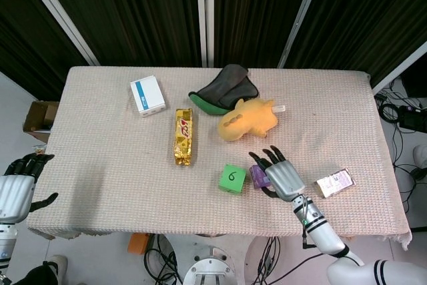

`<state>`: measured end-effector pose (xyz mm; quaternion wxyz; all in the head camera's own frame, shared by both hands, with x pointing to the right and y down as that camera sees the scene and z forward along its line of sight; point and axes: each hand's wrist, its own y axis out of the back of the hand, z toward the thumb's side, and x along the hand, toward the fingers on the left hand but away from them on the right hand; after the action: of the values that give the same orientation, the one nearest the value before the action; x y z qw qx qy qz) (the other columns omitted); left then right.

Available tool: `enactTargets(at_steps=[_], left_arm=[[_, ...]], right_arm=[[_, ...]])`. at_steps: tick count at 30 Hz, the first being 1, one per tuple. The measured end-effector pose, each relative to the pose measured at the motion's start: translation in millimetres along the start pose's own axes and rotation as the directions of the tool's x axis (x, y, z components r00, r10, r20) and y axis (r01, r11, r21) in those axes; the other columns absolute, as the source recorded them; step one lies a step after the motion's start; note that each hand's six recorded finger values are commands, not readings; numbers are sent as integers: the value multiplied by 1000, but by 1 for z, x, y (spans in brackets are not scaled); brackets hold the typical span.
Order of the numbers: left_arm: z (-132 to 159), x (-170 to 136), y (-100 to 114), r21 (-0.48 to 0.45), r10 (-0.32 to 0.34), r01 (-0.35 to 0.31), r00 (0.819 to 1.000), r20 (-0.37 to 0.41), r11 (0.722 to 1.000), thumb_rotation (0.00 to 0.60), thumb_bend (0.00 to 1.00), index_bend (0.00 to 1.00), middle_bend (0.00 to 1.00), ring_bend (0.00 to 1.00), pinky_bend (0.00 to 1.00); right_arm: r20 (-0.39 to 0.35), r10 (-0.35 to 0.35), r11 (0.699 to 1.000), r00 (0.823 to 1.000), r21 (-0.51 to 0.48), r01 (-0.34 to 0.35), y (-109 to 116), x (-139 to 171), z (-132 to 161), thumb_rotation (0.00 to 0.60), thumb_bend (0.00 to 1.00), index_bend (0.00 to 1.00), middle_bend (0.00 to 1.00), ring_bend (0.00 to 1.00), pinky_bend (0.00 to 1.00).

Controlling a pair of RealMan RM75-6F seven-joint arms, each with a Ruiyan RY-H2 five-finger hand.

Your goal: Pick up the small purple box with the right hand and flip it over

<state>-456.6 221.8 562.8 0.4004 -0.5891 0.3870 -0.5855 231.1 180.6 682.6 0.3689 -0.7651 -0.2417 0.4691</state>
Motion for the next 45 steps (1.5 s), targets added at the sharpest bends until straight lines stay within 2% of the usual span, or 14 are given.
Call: enactTargets(at_steps=[5, 12, 15, 17, 18, 20, 29, 36, 45], left_arm=[[0, 1, -2, -3, 3, -3, 1000, 3, 1000, 600, 0, 204, 211, 153, 231], [0, 4, -4, -5, 6, -6, 1000, 9, 1000, 600, 0, 206, 211, 153, 231], [1, 5, -5, -6, 8, -8, 1000, 14, 1000, 600, 0, 207, 211, 153, 231], [2, 6, -5, -4, 8, -8, 1000, 16, 1000, 600, 0, 207, 211, 153, 231], [2, 6, -5, -4, 9, -9, 1000, 16, 1000, 600, 0, 207, 211, 153, 231], [3, 5, -4, -2, 12, -11, 1000, 16, 1000, 600, 0, 207, 211, 153, 231], [2, 4, -2, -1, 14, -14, 1000, 12, 1000, 600, 0, 207, 211, 153, 231], [1, 3, -2, -4, 15, -15, 1000, 10, 1000, 600, 0, 207, 211, 153, 231], [-5, 2, 1, -12, 21, -21, 1000, -2, 1000, 600, 0, 207, 211, 153, 231]], right_arm=[[-12, 12, 1000, 1000, -16, -12, -9, -3, -26, 600, 240, 0, 572, 96, 0], [56, 59, 998, 997, 34, -61, -12, 8, -66, 600, 237, 0, 514, 92, 0], [81, 74, 996, 994, 44, -78, -11, 14, -77, 600, 204, 0, 372, 37, 0], [84, 95, 994, 992, 48, -99, -12, 17, -80, 600, 179, 0, 126, 0, 0], [84, 100, 993, 991, 53, -105, -11, 18, -81, 600, 166, 0, 53, 0, 0], [78, 99, 992, 992, 70, -105, -7, 20, -83, 600, 138, 0, 1, 0, 0], [65, 94, 989, 993, 106, -100, 2, 23, -73, 600, 119, 0, 1, 0, 0], [72, 87, 982, 994, 159, -98, 3, 21, -65, 600, 122, 0, 134, 0, 0], [110, 92, 965, 990, 234, -116, -5, 13, -59, 600, 146, 0, 229, 0, 0]])
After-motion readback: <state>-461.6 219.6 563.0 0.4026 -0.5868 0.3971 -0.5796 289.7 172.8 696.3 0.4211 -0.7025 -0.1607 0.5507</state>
